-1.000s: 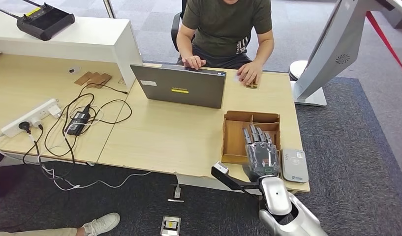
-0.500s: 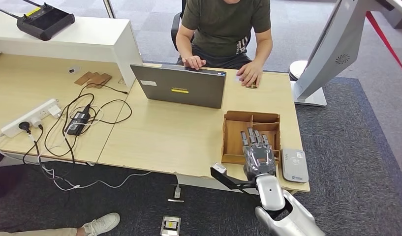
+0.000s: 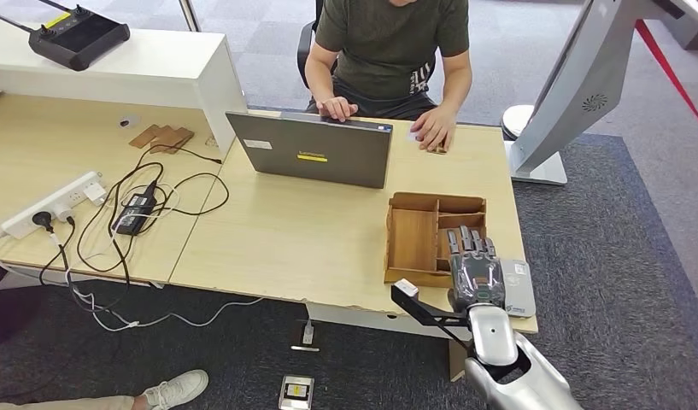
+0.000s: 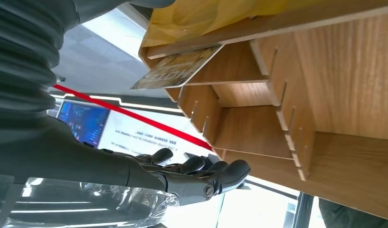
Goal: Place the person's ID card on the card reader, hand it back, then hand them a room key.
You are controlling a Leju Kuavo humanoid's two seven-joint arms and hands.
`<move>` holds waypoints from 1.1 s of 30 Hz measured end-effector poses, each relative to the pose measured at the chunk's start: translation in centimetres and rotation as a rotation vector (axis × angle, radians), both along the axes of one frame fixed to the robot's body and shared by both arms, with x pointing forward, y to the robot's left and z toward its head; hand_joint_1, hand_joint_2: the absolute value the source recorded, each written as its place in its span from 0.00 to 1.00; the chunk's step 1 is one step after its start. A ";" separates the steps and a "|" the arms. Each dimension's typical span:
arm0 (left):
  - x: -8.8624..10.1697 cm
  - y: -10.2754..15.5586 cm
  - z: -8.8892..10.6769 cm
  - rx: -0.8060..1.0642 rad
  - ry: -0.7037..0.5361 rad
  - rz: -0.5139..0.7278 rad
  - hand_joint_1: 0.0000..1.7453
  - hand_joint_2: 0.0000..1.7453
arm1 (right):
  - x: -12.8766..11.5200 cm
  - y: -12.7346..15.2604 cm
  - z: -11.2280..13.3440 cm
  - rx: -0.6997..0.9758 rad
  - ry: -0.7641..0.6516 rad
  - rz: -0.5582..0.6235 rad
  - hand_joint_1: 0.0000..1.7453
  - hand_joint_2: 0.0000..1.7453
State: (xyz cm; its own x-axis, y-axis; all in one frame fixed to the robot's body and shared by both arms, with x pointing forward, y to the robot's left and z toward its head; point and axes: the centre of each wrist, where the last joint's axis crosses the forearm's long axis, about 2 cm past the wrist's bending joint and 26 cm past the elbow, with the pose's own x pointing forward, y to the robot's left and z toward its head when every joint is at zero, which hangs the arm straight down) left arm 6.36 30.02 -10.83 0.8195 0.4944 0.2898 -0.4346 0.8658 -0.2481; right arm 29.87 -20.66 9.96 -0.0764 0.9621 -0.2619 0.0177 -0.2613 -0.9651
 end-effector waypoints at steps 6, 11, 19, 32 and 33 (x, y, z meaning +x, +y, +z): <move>-0.1 0.2 0.0 0.005 0.003 0.009 0.00 1.00 | 0.1 -0.8 0.0 0.033 -0.005 -0.008 0.00 1.00; -0.1 0.2 0.0 0.008 0.004 0.013 0.00 1.00 | 0.1 -0.9 0.0 0.066 -0.010 -0.008 0.00 1.00; -0.1 0.3 0.0 0.009 0.004 0.014 0.00 1.00 | 0.1 -0.8 0.0 0.079 0.006 -0.008 0.99 1.00; 0.1 0.4 0.0 0.003 0.007 0.008 0.00 1.00 | 1.2 -0.6 0.5 0.000 0.164 -0.075 1.00 1.00; 0.1 0.4 0.0 0.003 0.007 0.007 0.00 1.00 | 1.3 -0.6 0.6 -0.001 0.173 -0.083 1.00 1.00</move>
